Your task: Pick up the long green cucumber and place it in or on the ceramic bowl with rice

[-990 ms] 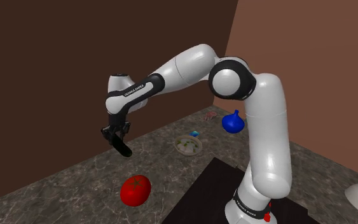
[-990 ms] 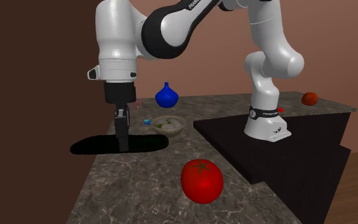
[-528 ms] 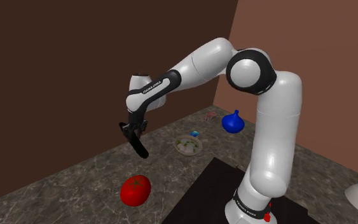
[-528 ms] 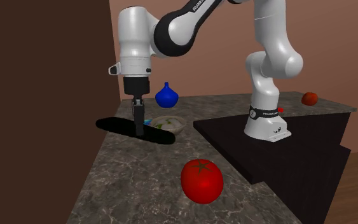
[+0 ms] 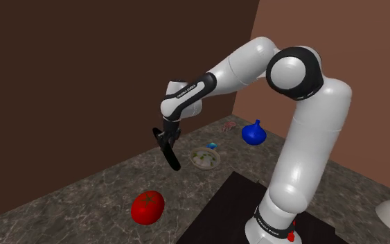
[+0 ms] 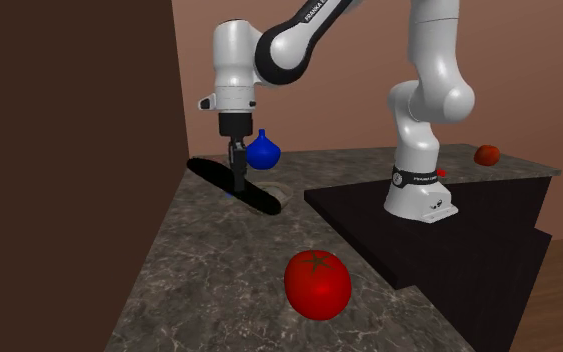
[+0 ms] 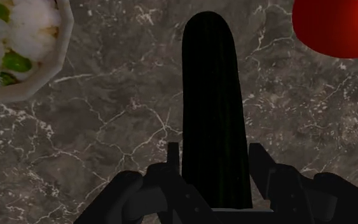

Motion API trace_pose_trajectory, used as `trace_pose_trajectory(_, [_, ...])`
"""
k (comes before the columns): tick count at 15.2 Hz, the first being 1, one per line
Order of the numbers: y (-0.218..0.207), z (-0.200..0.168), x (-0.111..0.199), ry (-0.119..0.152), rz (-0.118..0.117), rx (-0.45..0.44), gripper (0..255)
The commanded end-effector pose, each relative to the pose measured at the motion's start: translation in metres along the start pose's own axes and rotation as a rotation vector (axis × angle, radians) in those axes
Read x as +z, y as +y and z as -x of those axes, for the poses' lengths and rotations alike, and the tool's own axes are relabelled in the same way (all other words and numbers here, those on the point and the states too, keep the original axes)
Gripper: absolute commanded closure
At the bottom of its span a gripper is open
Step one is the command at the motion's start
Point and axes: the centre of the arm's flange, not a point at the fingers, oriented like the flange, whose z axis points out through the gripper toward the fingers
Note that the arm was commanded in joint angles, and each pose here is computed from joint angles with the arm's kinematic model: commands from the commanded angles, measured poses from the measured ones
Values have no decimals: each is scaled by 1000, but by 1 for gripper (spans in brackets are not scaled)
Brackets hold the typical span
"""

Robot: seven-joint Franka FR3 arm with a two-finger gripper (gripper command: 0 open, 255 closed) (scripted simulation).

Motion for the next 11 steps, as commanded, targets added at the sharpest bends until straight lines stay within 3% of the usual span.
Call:
trace_pose_trajectory(1, [24,12,-3,0,-1,-1,255])
trace_pose_trajectory(11, [139,74,-18,0,-1,-1,255])
